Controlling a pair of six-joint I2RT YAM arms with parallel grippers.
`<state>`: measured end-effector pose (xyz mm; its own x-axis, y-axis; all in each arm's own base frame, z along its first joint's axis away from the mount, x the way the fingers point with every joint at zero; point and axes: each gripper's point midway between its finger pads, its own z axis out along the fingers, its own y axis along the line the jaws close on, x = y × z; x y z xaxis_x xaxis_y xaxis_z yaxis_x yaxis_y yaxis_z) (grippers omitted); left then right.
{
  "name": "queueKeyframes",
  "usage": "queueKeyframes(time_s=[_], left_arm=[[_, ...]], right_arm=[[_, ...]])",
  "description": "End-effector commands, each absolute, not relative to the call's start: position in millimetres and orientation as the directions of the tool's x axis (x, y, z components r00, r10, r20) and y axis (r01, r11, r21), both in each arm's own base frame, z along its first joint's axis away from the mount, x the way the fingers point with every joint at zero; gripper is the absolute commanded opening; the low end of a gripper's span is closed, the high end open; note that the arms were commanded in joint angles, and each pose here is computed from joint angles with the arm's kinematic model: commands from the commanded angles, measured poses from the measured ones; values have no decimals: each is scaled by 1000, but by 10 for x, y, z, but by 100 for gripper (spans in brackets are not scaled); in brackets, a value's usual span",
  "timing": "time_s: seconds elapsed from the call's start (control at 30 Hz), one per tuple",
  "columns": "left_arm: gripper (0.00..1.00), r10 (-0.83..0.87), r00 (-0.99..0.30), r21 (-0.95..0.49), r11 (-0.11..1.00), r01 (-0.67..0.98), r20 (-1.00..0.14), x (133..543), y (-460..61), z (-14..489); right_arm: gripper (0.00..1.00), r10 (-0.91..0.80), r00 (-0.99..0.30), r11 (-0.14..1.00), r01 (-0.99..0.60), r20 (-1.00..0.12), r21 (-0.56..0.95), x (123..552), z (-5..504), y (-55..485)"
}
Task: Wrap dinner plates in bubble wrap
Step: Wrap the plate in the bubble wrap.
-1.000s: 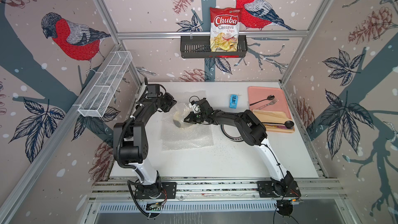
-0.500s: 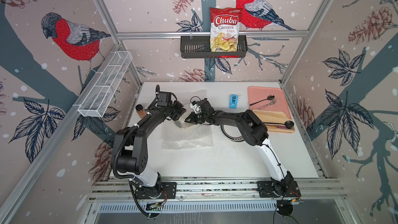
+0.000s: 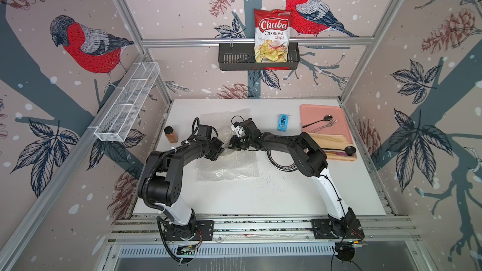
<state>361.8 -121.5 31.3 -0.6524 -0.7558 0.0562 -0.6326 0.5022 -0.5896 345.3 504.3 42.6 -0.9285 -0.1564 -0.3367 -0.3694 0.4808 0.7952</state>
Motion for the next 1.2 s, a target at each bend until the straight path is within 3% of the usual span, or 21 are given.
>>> queueKeyframes(time_s=[0.0,0.17,0.37,0.53,0.73,1.07,1.17], left_arm=[[0,-762,-645,-531,526,-664,53,3515,-1133,90],[0,-757,-652,-516,542,-663,43,3502,-1106,56],[0,-755,-653,-512,543,-666,49,3489,-1081,26],[0,-755,-654,-527,537,-659,48,3500,-1094,60],[0,-751,-658,-537,537,-651,47,3478,-1101,117],[0,-737,-673,-584,520,-623,61,3478,-1160,257],[9,-713,-697,-611,520,-597,76,3485,-1209,351]], right_arm=[[18,-151,-922,459,-386,-358,800,3469,585,5026],[20,-105,-919,480,-381,-380,790,3566,827,4867],[20,-88,-892,593,-404,-443,696,3651,1051,4575],[19,-101,-873,551,-448,-477,704,3566,1268,4765],[17,-138,-881,557,-447,-453,700,3594,1001,5078],[14,-125,-891,675,-398,-436,622,3759,526,4863],[14,-130,-896,680,-393,-425,619,3752,436,4858]])
